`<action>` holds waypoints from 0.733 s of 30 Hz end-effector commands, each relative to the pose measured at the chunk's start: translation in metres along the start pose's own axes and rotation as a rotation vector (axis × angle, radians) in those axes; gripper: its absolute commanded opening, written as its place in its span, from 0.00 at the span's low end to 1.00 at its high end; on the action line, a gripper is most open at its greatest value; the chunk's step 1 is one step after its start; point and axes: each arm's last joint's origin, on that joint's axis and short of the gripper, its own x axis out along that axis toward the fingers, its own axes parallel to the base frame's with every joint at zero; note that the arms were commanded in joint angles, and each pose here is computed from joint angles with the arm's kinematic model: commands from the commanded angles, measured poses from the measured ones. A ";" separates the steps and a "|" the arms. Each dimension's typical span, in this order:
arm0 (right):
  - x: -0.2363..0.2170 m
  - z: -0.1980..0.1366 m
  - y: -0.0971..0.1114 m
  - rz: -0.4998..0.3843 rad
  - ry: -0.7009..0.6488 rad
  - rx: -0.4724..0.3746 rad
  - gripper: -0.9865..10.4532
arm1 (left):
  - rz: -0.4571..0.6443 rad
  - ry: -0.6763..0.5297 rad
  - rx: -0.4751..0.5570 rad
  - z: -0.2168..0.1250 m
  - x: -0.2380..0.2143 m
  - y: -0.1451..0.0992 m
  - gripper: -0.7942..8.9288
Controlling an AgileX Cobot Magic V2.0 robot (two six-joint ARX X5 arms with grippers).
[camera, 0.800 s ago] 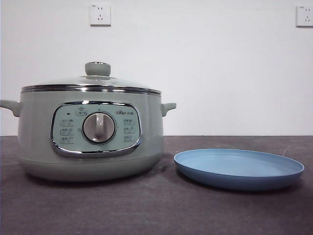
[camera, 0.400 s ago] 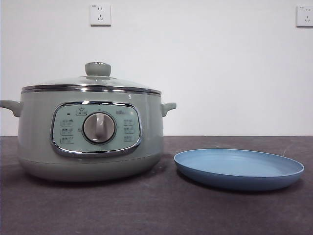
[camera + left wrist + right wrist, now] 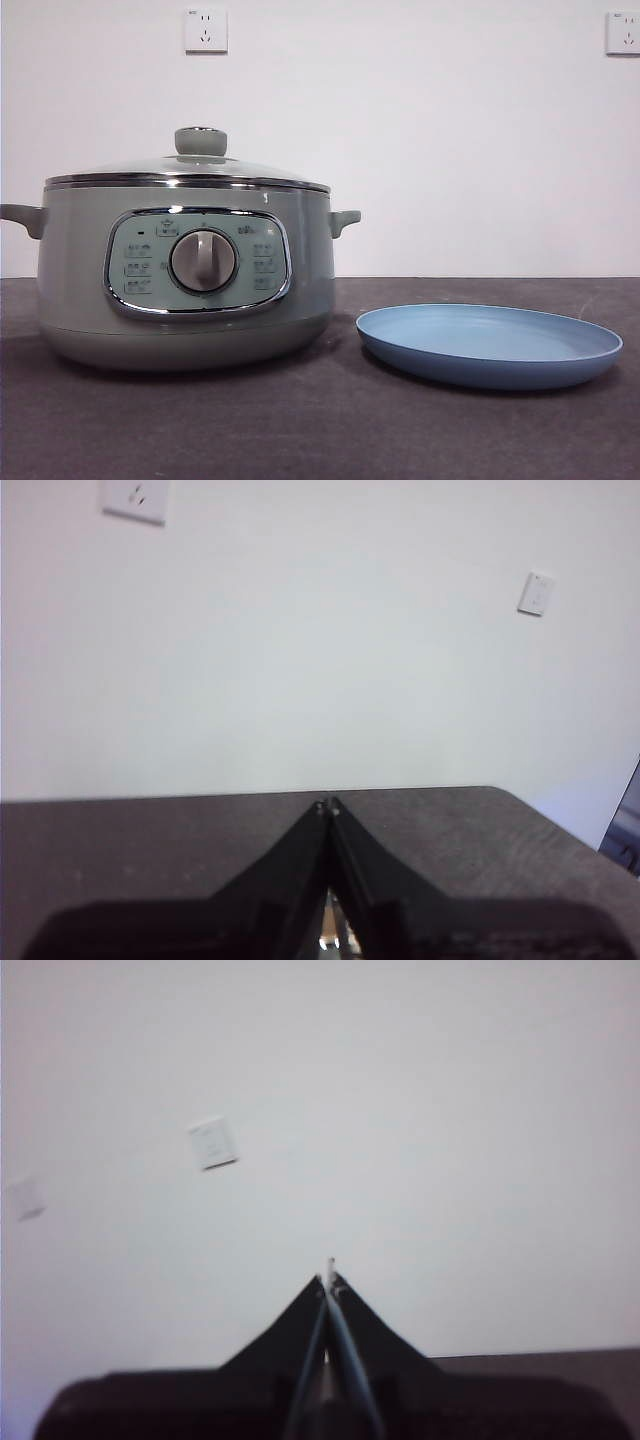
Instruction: Take the potato out from the steamer,put the potato on the plate,close the lid
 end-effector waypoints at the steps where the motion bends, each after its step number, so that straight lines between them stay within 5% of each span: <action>1: 0.016 0.022 0.003 0.073 0.047 -0.079 0.08 | 0.005 0.023 0.109 0.027 0.010 -0.003 0.08; 9: 0.070 0.057 0.005 0.302 0.298 -0.121 0.08 | 0.023 0.245 0.156 0.071 0.055 0.002 0.08; 13: 0.096 0.056 0.008 0.366 0.438 -0.143 0.09 | -0.050 0.416 0.108 0.073 0.082 0.008 0.08; 16: 0.110 0.050 0.009 0.389 0.498 -0.125 0.28 | -0.115 0.485 0.062 0.069 0.099 0.013 0.09; 17: 0.114 0.048 0.009 0.390 0.508 -0.120 0.39 | -0.126 0.495 0.055 0.068 0.103 0.014 0.14; 19: 0.119 0.044 0.007 0.383 0.526 -0.113 0.60 | -0.134 0.515 0.046 0.064 0.110 0.015 0.40; 21: 0.122 0.042 0.005 0.371 0.538 -0.111 0.64 | -0.146 0.530 0.040 0.061 0.116 0.015 0.60; 22: 0.122 0.042 0.006 0.363 0.540 -0.114 0.64 | -0.152 0.537 0.039 0.060 0.118 0.014 0.60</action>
